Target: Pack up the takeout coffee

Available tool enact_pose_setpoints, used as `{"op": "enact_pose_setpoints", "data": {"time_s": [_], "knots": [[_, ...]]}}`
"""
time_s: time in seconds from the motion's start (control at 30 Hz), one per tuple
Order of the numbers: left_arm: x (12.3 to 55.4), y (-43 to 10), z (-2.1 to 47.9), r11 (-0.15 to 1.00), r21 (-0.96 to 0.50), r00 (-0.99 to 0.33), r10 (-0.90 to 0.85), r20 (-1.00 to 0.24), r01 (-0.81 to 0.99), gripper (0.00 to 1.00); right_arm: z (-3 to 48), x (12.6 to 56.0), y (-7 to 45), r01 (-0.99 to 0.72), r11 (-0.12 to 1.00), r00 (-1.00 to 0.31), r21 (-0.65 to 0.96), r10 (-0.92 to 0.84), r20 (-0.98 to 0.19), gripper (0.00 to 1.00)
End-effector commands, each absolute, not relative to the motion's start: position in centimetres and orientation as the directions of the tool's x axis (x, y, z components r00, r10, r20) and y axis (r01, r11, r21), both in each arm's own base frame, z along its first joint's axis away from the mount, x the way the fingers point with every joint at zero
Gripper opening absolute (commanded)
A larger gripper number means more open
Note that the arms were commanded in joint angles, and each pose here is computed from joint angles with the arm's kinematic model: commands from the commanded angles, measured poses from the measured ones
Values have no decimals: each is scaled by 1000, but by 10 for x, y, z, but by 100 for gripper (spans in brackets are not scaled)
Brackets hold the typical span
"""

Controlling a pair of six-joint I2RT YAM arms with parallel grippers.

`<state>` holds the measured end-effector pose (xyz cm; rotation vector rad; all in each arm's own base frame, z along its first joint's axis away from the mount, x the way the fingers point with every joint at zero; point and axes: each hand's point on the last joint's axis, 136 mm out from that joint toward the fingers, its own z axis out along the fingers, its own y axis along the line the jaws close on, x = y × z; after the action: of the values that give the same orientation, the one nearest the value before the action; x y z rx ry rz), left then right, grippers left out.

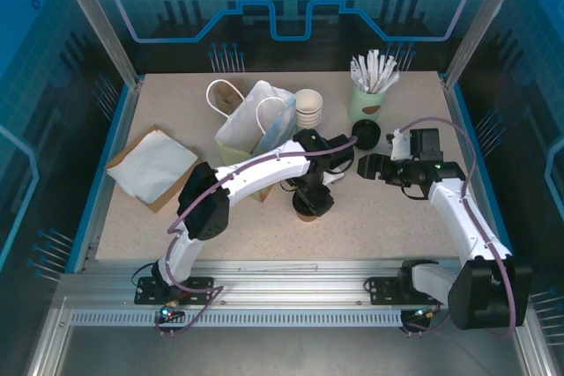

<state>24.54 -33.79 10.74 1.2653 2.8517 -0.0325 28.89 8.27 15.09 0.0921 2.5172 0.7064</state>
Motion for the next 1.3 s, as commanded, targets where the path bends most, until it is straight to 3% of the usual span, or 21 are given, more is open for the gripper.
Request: {"op": "enact_pose_setpoints", "data": {"time_s": [0.0, 0.37, 0.67, 1.1, 1.27], "knots": [[244, -337, 111, 649, 9, -649, 761, -15, 761, 80, 148, 286, 83, -79, 851, -871, 520, 194, -450, 81], [246, -336, 116, 653, 19, -653, 757, -27, 757, 82, 146, 287, 86, -82, 844, -876, 531, 192, -442, 81], [242, -334, 107, 651, 10, -651, 759, -5, 759, 76, 144, 287, 88, -85, 839, -881, 537, 189, -434, 81], [235, -327, 92, 650, 4, -649, 759, 39, 760, 74, 145, 287, 89, -90, 841, -883, 533, 181, -434, 81], [236, -327, 95, 650, 6, -650, 759, 30, 760, 67, 144, 287, 90, -89, 841, -884, 533, 180, -432, 81]]}}
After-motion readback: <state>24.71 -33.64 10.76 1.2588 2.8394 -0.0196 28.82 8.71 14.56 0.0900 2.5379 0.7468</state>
